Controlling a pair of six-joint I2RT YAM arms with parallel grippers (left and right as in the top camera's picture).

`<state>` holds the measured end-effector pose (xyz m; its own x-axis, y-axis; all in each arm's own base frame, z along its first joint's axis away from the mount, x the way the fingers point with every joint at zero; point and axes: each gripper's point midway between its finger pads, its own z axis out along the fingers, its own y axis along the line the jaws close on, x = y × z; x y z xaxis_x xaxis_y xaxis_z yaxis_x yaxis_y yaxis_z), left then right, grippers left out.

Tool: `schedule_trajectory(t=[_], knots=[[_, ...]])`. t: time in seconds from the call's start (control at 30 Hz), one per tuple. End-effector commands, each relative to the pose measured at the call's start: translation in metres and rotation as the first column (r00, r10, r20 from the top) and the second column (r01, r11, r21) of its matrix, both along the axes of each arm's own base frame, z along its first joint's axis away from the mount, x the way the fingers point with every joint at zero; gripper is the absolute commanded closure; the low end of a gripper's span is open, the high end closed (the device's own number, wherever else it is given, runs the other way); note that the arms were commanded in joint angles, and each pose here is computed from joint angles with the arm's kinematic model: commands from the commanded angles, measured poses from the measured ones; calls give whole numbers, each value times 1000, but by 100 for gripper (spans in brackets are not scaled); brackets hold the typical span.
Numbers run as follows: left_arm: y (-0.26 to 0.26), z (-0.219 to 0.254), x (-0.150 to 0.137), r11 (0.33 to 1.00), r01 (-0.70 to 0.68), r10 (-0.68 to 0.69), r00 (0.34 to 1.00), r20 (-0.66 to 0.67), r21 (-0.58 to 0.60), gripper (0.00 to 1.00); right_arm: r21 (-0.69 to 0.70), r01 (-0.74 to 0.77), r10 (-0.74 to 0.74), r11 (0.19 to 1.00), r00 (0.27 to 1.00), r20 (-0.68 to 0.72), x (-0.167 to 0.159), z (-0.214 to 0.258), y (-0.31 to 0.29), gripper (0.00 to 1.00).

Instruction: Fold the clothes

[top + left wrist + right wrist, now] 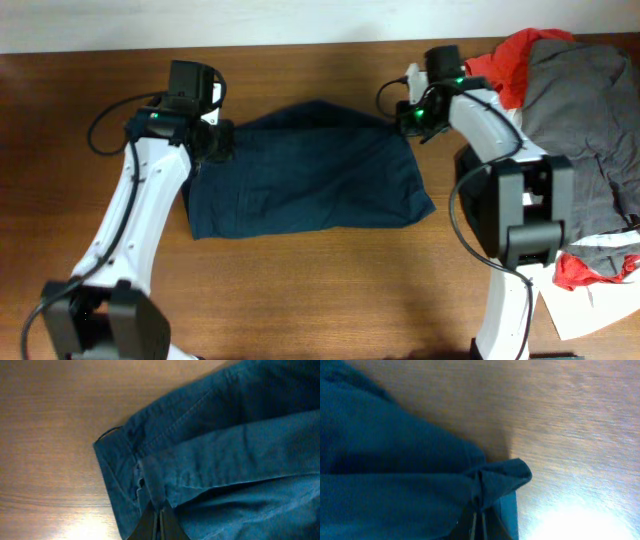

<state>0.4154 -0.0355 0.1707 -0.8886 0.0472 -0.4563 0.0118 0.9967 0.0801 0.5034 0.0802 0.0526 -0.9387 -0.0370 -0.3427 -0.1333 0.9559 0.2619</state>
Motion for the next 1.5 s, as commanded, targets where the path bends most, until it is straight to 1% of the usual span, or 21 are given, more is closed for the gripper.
schedule_trajectory(t=[0.0, 0.13, 0.27, 0.3, 0.43, 0.5, 0.53, 0.63, 0.67, 0.73, 0.8, 0.83, 0.87, 0.9, 1.03, 1.07, 1.2, 1.27, 1.3, 1.33, 1.47], knots=[[7, 53, -7, 999, -36, 37, 991, 132, -7, 99, 34, 59, -62, 998, 993, 100, 0, 84, -30, 96], [9, 62, -20, 999, -48, 50, 990, 129, -14, 99, 37, 103, -105, 994, 991, 78, -33, 125, -51, 96], [11, 64, -35, 997, -73, 75, 992, 99, -25, 99, 19, 84, -85, 996, 991, 102, -68, 167, -58, 96], [12, 69, -39, 997, -75, 78, 991, 105, -27, 99, 9, 71, -72, 997, 991, 114, -82, 182, -58, 96], [14, 88, -55, 995, -88, 93, 986, 139, -45, 99, -6, 49, -48, 999, 988, 144, -117, 215, -56, 96], [15, 94, -66, 992, -113, 121, 983, 136, -63, 99, -14, 35, -33, 999, 988, 149, -130, 225, -55, 96], [16, 96, -76, 988, -133, 142, 982, 126, -76, 99, -18, 23, -20, 1000, 990, 143, -142, 230, -54, 96], [18, 97, -91, 981, -172, 182, 978, 100, -94, 99, -22, 9, -7, 1000, 993, 116, -155, 231, -52, 96], [19, 97, -95, 978, -184, 193, 977, 88, -97, 99, -22, 9, -6, 1000, 992, 123, -154, 231, -52, 96], [19, 94, -99, 975, -198, 206, 976, 72, -98, 99, -23, -6, 10, 1000, 983, 183, -140, 237, -47, 96], [25, 93, -96, 968, -238, 244, 966, 80, -83, 99, -27, -47, 52, 999, 966, 254, -119, 241, -32, 96], [31, 92, -95, 957, -281, 286, 954, 88, -70, 99, -29, -72, 77, 997, 956, 284, -108, 241, -21, 96], [34, 92, -93, 951, -302, 306, 947, 93, -61, 99, -29, -87, 92, 996, 951, 296, -102, 240, -15, 96], [38, 90, -89, 945, -324, 328, 939, 103, -47, 99, -31, -124, 127, 992, 938, 321, -85, 234, 2, 96], [45, 84, -70, 935, -353, 351, 924, 151, -17, 99, -35, -184, 185, 982, 926, 329, -48, 201, 33, 96], [50, 79, -60, 928, -372, 365, 914, 175, 7, 99, -36, -193, 195, 980, 927, 322, -32, 182, 40, 96], [62, 55, -35, 904, -418, 395, 896, 204, 87, 99, -46, -189, 194, 981, 931, 310, -2, 142, 44, 96], [68, 43, -22, 890, -439, 409, 888, 209, 120, 99, -54, -183, 191, 982, 930, 313, 7, 133, 44, 96], [69, 40, -19, 889, -442, 412, 887, 210, 123, 99, -56, -183, 191, 982, 930, 313, 9, 129, 44, 96], [74, 31, -9, 882, -455, 425, 880, 212, 125, 99, -62, -178, 188, 982, 931, 313, 13, 124, 44, 96], [90, 11, 19, 860, -500, 466, 851, 243, 103, 99, -68, -173, 186, 983, 934, 305, 21, 109, 43, 96]])
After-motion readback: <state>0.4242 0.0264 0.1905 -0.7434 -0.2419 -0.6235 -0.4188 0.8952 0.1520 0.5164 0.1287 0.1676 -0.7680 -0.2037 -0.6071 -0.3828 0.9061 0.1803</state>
